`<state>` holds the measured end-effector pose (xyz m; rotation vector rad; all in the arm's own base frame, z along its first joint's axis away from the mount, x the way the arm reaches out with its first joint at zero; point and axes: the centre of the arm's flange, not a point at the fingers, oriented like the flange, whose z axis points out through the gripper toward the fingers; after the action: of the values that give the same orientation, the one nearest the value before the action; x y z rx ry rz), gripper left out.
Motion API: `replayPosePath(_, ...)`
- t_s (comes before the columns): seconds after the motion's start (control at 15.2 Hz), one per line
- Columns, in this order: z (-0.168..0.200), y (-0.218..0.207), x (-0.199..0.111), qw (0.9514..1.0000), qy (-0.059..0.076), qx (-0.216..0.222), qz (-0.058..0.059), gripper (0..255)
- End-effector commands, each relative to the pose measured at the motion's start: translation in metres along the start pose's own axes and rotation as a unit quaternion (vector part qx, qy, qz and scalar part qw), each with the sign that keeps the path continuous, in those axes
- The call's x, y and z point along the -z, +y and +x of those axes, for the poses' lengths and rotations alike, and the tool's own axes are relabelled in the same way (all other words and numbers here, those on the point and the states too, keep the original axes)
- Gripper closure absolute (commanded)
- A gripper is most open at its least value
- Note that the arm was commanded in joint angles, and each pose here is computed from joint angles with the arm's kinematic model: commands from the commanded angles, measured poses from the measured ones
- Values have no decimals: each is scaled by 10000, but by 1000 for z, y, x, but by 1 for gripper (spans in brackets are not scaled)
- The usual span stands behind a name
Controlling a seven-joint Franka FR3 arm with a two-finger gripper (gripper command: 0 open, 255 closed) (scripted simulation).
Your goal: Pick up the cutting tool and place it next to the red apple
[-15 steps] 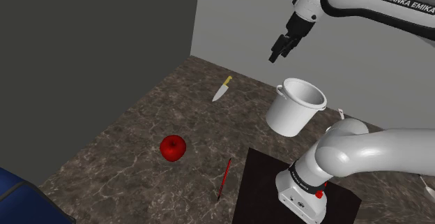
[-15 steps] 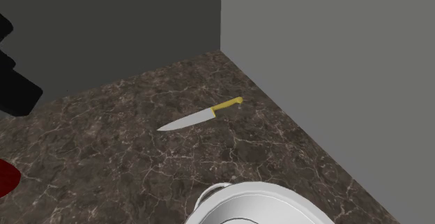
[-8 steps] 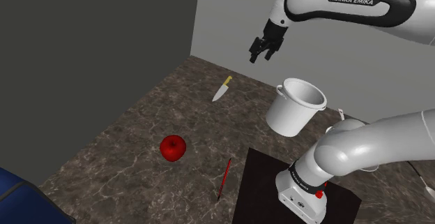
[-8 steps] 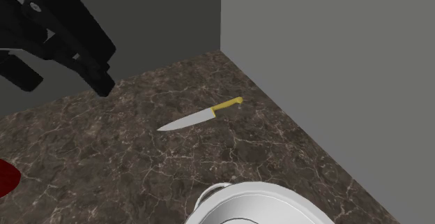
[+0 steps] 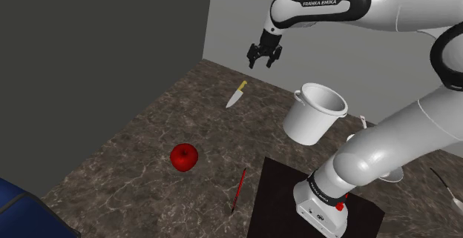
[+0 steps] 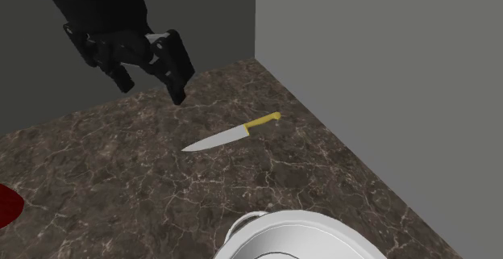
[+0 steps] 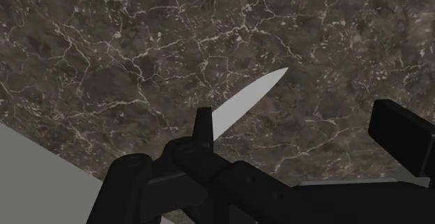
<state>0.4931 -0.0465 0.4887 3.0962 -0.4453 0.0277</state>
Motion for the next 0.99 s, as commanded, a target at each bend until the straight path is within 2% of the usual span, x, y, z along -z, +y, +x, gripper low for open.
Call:
replayPosePath(0.0,23,2,-18,9996,-82,-257,-3,0)
replayPosePath(0.2,55,6,-45,9978,-204,-623,-5,0)
replayPosePath(0.46,97,15,-82,9931,-366,-1111,-7,0)
replayPosePath(0.66,127,25,-111,9879,-487,-1474,-8,0)
replayPosePath(0.92,164,40,-150,9786,-647,-1956,-10,0)
